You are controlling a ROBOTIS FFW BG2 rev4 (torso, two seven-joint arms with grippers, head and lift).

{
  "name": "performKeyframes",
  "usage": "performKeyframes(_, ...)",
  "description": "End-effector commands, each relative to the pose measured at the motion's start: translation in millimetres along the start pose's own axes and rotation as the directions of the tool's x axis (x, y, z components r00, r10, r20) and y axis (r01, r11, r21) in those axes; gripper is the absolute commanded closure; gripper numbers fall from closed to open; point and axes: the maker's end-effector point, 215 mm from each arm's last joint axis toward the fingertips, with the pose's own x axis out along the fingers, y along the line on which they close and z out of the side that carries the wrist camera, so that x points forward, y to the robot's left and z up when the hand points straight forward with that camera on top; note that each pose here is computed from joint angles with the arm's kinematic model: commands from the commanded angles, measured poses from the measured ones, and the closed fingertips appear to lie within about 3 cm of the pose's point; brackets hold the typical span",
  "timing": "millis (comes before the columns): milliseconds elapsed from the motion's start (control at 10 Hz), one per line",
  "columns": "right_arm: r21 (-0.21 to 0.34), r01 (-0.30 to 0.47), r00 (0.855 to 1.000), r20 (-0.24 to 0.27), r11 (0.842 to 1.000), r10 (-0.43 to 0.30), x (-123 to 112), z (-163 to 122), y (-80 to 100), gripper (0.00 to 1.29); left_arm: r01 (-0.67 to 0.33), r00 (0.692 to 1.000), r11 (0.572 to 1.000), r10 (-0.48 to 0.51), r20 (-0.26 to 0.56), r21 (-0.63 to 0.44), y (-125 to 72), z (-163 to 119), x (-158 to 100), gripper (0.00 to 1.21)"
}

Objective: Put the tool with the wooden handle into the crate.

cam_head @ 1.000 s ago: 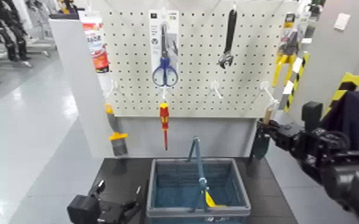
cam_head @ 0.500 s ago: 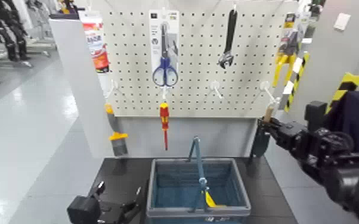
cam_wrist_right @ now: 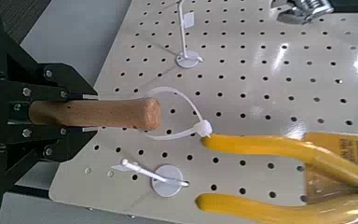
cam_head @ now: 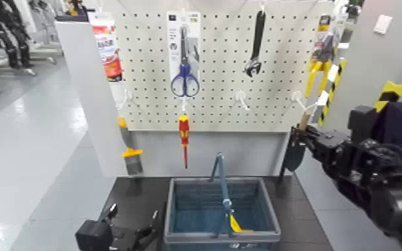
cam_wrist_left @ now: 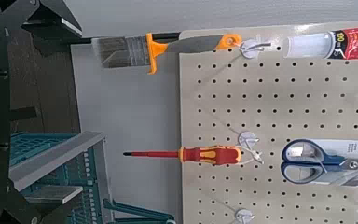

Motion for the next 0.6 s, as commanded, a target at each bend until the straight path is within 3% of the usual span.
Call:
performKeyframes(100,0.001,0.0,1.0,0.014,1.0,0.0,-15,22,13.6,1.25,0.0,1.0,1.0,0.0,0.0,0.0,0.0,0,0,0.13)
performKeyframes(300,0.033,-0.011,0.999,0.039,0.999,0.01,-24,41,29.0,1.25,0.002,1.0,1.0,-0.002,0.0,0.0,0.1,0,0,0.13)
performKeyframes(600,0.195,-0.064,0.994,0.1,0.979,0.045,-33,54,54.0,1.25,0.004,1.0,1.0,-0.004,0.001,0.005,0.5,1,0,0.13)
